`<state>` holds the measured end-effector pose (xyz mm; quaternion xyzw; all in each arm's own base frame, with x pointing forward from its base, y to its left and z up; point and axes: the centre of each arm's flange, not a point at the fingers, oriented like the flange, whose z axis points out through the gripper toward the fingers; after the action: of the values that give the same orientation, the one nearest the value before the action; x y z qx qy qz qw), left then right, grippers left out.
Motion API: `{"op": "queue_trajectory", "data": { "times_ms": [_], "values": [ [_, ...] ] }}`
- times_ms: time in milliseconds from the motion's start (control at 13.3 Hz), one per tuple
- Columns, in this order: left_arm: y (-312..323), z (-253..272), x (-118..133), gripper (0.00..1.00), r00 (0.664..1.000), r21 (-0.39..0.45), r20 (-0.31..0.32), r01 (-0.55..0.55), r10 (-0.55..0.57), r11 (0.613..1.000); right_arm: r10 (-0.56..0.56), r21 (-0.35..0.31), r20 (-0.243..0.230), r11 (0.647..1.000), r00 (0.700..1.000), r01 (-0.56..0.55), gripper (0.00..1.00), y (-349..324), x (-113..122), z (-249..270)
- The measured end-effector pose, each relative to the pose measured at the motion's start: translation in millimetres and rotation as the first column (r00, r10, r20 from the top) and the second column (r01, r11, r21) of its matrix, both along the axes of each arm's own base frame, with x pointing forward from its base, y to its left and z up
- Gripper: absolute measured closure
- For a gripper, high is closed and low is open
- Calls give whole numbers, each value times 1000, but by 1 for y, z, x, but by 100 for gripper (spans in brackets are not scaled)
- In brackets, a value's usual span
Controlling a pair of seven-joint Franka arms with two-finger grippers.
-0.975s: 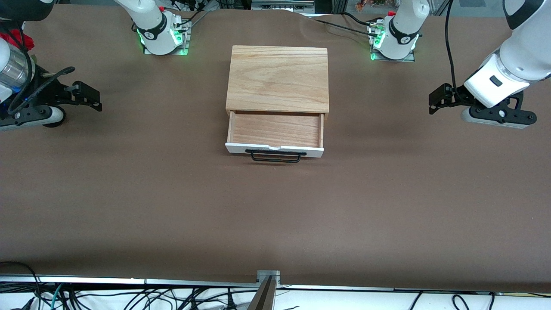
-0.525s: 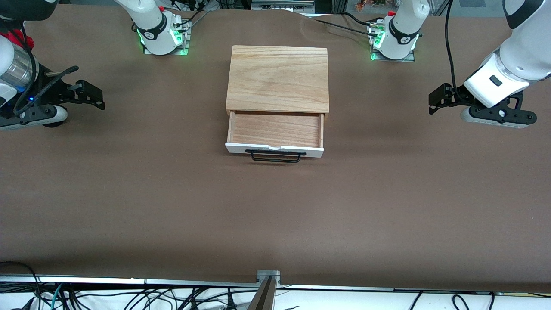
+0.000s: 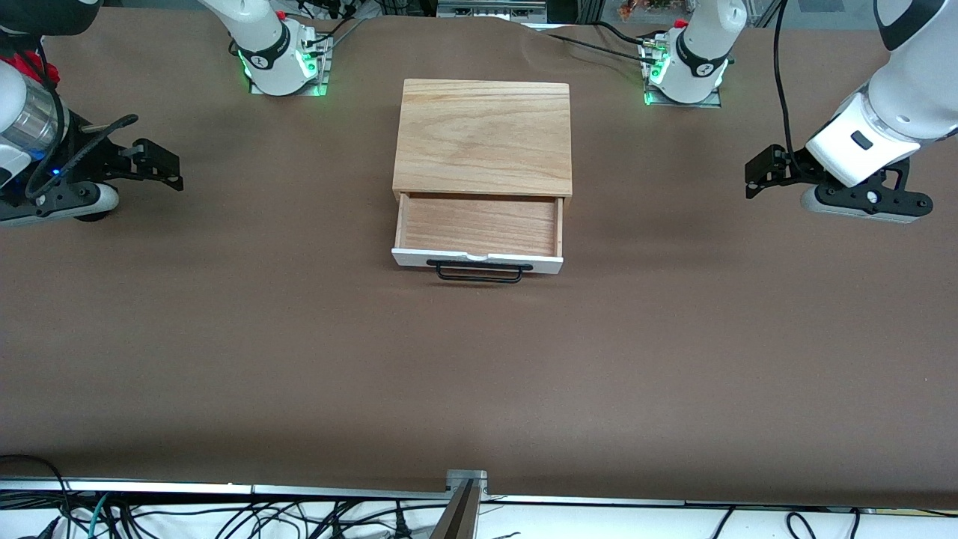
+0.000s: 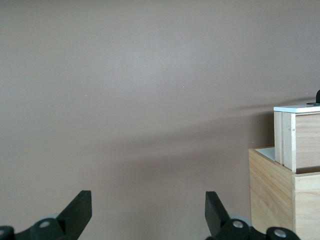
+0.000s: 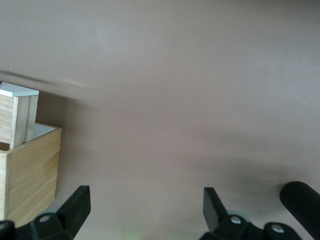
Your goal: Close drawer with both arms simultaneously
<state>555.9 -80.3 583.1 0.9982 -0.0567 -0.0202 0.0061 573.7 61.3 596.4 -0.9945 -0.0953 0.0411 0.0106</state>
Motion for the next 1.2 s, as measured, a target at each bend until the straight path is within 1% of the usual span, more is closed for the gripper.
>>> {"op": "queue_trajectory", "data": {
  "times_ms": [1050,1125,1200],
  "values": [
    [-1,0,0,0,1000,0,0,2,-2,1000,-1,2,-3,1000,1000,1,0,0,-1,0],
    [-1,0,0,0,1000,0,0,2,-2,1000,0,12,-5,1000,1000,1,0,2,-1,0],
    [-1,0,0,0,1000,0,0,2,-2,1000,2,37,-12,999,1000,-2,0,7,-1,-2]
  ]
}}
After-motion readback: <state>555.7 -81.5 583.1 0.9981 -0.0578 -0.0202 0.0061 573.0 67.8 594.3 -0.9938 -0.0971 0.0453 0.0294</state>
